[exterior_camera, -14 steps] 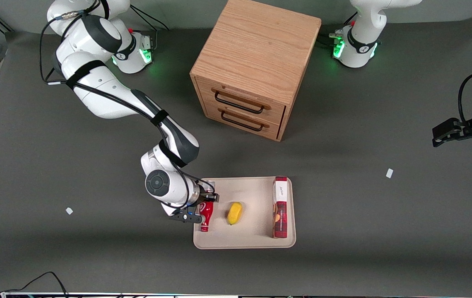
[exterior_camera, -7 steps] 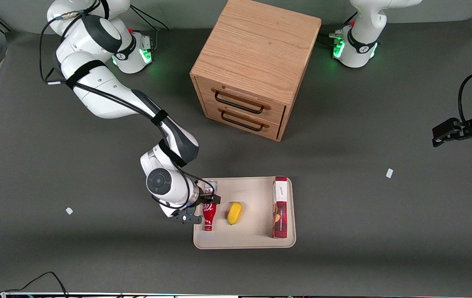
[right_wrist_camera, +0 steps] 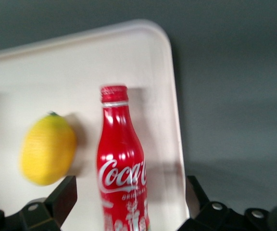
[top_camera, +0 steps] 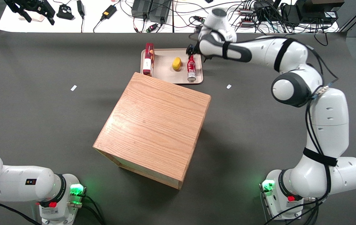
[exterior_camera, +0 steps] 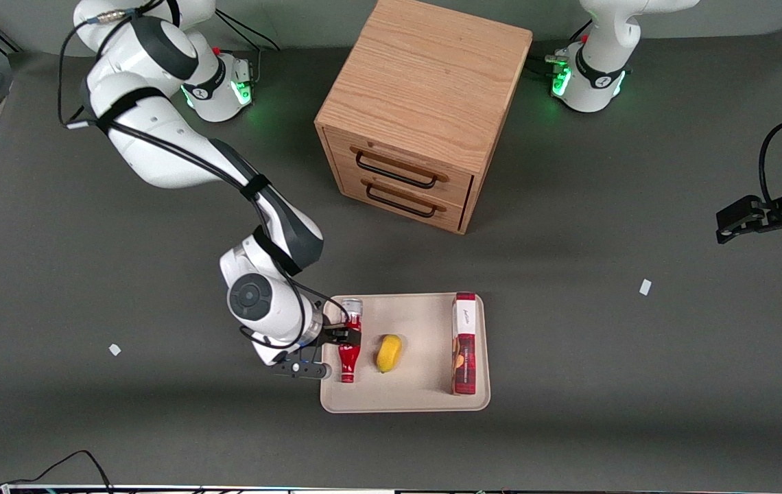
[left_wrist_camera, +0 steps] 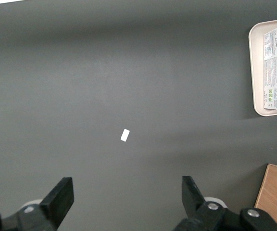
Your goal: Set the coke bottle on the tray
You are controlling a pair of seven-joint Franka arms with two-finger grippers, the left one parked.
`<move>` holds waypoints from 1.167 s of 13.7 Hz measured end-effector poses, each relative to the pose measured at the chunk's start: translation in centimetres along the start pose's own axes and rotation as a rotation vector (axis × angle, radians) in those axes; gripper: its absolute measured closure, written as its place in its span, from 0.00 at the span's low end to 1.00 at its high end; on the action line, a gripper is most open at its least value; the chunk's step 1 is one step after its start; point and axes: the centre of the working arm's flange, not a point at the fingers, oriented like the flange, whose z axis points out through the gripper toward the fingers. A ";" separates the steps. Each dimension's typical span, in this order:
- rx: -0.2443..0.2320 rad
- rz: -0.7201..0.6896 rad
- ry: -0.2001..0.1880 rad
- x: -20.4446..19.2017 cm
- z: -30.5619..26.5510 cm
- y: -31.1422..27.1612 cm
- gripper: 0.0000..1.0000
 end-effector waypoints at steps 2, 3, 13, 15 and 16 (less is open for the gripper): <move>-0.053 0.001 0.014 0.3 -8.7 0.1 0.00; -0.087 0.005 0.017 0.0 -13.3 0.5 0.00; -0.230 0.200 -0.122 -9.4 -43.9 17.3 0.00; -0.210 0.225 -0.140 -12.4 -45.4 20.8 0.00; -0.206 0.233 -0.141 -13.8 -45.3 22.1 0.00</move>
